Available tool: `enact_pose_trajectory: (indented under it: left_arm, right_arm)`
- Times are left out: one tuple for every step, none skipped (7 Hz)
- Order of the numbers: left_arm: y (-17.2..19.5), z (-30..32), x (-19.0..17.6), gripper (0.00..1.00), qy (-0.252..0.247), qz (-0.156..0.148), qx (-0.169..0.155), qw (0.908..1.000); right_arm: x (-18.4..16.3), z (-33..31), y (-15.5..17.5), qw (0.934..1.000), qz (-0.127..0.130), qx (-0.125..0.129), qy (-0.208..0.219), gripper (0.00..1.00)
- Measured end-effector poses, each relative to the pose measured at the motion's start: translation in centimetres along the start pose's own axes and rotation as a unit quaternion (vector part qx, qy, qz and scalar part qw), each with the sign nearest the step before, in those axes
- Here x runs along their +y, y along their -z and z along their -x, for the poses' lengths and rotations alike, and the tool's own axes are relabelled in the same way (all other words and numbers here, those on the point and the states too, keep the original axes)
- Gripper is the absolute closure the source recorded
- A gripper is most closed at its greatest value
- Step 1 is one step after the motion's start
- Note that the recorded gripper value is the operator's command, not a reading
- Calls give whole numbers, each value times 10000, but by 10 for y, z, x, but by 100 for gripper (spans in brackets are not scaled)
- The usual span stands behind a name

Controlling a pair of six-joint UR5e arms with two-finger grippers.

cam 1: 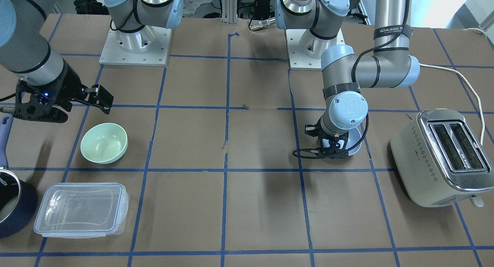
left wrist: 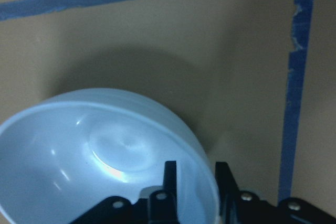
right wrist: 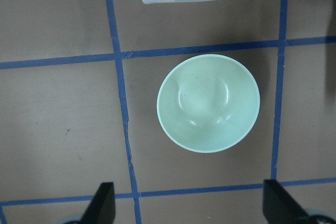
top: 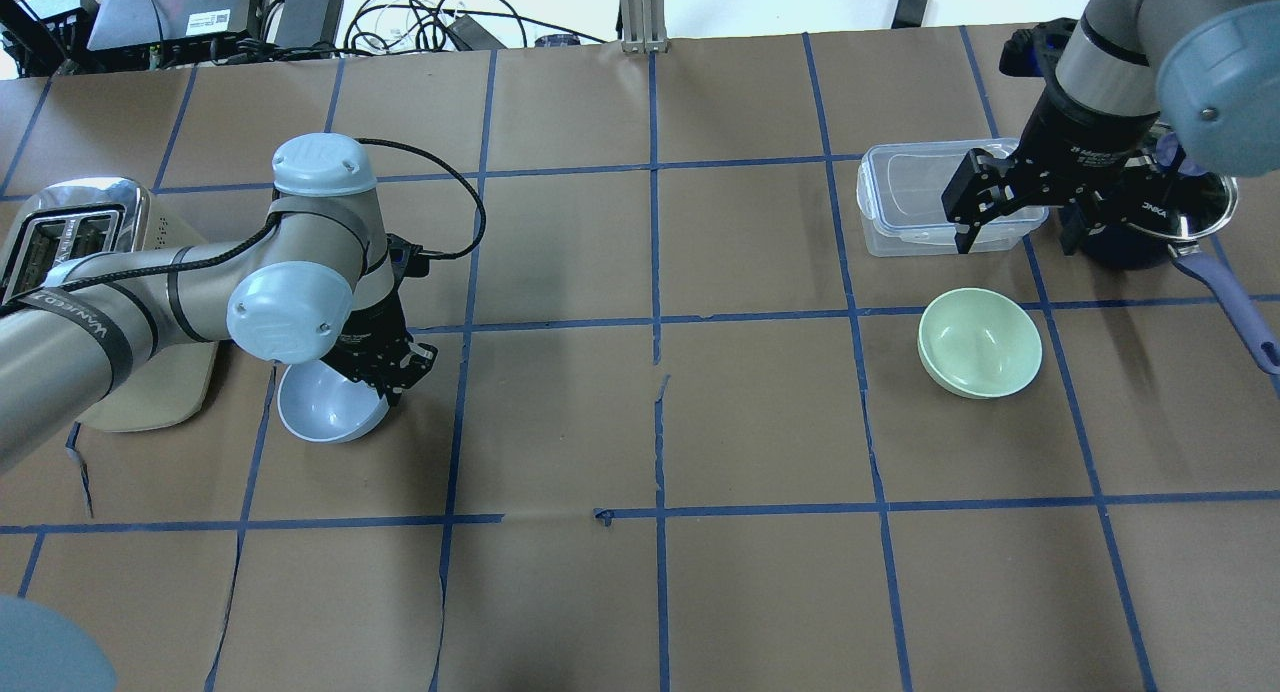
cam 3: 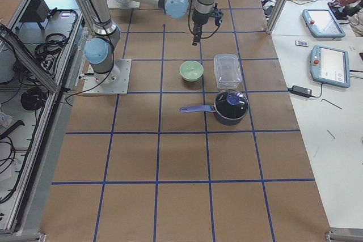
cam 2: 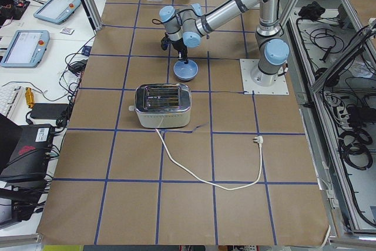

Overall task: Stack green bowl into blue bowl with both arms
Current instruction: 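Lower the left gripper onto the light blue bowl rim and grasp it, then lift the blue bowl with left gripper while right gripper grasps green bowl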

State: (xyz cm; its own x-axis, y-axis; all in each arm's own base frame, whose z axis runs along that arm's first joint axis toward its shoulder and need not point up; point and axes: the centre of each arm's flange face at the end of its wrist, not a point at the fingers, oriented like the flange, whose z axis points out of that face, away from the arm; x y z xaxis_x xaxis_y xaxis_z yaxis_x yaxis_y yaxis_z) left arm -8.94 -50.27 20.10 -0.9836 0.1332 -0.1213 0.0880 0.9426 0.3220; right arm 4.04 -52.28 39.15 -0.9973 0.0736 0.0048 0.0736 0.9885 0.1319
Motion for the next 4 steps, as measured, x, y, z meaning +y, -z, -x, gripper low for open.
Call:
enact_pose_trajectory:
  left_arm:
    - [11,-2,-6,100,91,-127,30,9999]
    - [28,-13,-14,100,189,-270,68,9994]
    - [45,-33,-20,100,247,-422,57,9988]
    - [59,-60,-25,100,316,-575,77,9978]
  right_arm:
    - [-9,-2,-21,10000,-70,-22,-20,0]
    - [-19,-3,-46,9998,-189,-22,-16,0]
    - [-27,-3,-67,9996,-298,-14,-6,0]
    - [-32,-3,-86,9995,-321,-18,2,0]
